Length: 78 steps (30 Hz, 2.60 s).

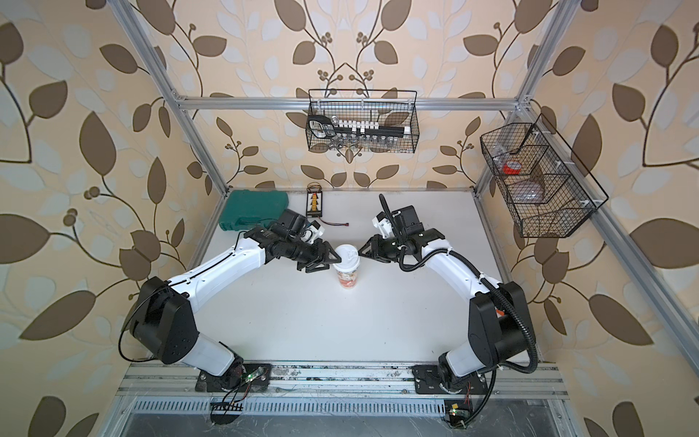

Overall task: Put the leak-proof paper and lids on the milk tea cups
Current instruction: Secure the cup lid on the cup.

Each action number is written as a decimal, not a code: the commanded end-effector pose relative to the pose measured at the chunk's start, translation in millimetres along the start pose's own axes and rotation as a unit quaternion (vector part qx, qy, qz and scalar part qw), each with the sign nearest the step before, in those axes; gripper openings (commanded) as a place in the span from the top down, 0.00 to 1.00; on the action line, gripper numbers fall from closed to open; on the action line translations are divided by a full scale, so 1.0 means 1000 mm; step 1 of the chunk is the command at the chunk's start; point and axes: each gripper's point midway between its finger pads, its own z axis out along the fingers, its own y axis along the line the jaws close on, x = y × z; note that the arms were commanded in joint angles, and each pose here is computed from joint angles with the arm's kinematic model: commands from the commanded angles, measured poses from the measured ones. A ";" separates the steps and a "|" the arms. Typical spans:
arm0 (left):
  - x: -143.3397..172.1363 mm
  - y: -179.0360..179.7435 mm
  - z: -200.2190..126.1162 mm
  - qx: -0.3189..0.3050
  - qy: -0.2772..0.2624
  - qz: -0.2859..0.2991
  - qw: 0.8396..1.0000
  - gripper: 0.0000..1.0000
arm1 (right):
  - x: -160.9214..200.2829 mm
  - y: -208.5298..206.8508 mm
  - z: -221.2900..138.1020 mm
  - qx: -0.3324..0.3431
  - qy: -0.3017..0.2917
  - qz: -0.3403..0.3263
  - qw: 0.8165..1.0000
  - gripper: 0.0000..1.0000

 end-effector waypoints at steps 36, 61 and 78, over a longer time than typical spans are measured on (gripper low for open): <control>0.000 0.016 0.008 -0.038 0.008 -0.007 0.999 0.44 | 0.036 -0.006 0.008 -0.008 0.021 0.074 0.997 0.60; 0.000 0.018 0.009 -0.041 0.009 -0.007 0.999 0.45 | 0.009 0.039 -0.012 -0.051 -0.010 0.010 0.999 0.53; -0.001 0.016 0.007 -0.040 0.008 -0.004 0.999 0.45 | 0.015 0.012 0.013 0.004 0.015 0.033 0.999 0.53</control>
